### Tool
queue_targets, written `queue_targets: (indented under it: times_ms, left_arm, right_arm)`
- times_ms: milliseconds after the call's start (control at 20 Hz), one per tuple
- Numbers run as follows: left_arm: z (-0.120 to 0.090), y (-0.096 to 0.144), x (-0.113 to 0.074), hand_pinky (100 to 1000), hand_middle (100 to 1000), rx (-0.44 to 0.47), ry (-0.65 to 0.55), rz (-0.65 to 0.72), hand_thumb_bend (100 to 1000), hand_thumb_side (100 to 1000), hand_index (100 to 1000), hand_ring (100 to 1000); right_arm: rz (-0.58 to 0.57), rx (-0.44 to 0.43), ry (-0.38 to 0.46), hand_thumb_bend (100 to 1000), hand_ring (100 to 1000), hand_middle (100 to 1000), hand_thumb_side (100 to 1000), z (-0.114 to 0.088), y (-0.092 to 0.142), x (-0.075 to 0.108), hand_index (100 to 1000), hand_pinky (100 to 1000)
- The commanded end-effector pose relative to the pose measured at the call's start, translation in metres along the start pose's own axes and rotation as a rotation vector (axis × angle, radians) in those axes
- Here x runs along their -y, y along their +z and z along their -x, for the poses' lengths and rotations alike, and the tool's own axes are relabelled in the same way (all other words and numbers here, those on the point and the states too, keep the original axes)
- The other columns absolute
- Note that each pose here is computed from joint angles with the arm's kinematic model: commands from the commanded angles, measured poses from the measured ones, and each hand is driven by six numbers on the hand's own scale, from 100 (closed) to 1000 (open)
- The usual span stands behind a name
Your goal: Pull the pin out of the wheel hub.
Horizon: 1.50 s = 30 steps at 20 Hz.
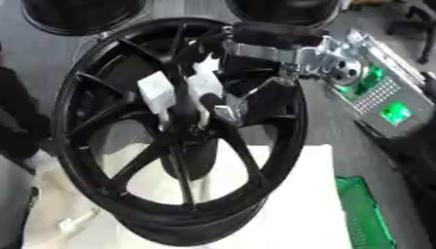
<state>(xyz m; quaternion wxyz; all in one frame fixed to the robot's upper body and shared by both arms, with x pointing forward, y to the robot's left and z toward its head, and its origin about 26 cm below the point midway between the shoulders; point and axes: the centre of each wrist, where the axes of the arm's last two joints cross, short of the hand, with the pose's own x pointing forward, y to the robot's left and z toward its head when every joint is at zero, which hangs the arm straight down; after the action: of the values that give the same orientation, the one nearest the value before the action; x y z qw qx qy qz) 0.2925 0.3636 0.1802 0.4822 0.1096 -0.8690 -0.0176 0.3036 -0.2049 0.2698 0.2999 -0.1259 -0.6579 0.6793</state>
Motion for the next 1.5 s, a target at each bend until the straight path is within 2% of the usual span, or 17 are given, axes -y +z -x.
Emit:
queue_targets:
  times_ms: [50,650,1050,1500]
  left_arm:
    - [-0.009,-0.003,-0.002,588,741,0.032,-0.023,0.011,100,745,762,748]
    - [-0.009,-0.004,0.000,587,742,0.033,-0.026,0.021,100,749,759,750]
    - [-0.009,-0.003,0.000,587,742,0.031,-0.027,0.026,100,750,757,750]
    - [-0.010,-0.003,-0.002,587,743,0.036,-0.035,0.007,100,748,756,751]
  right_arm:
    - [0.011,-0.028,0.036,100,881,816,296,-0.001,0.006,0.008,916,870]
    - [0.030,-0.080,0.037,100,895,832,297,0.005,0.006,0.006,923,874]
    - [0.074,-0.088,0.041,100,907,841,291,0.006,0.008,0.011,928,875]
    - [0.047,-0.096,0.024,100,897,834,292,0.011,0.010,0.009,923,870]
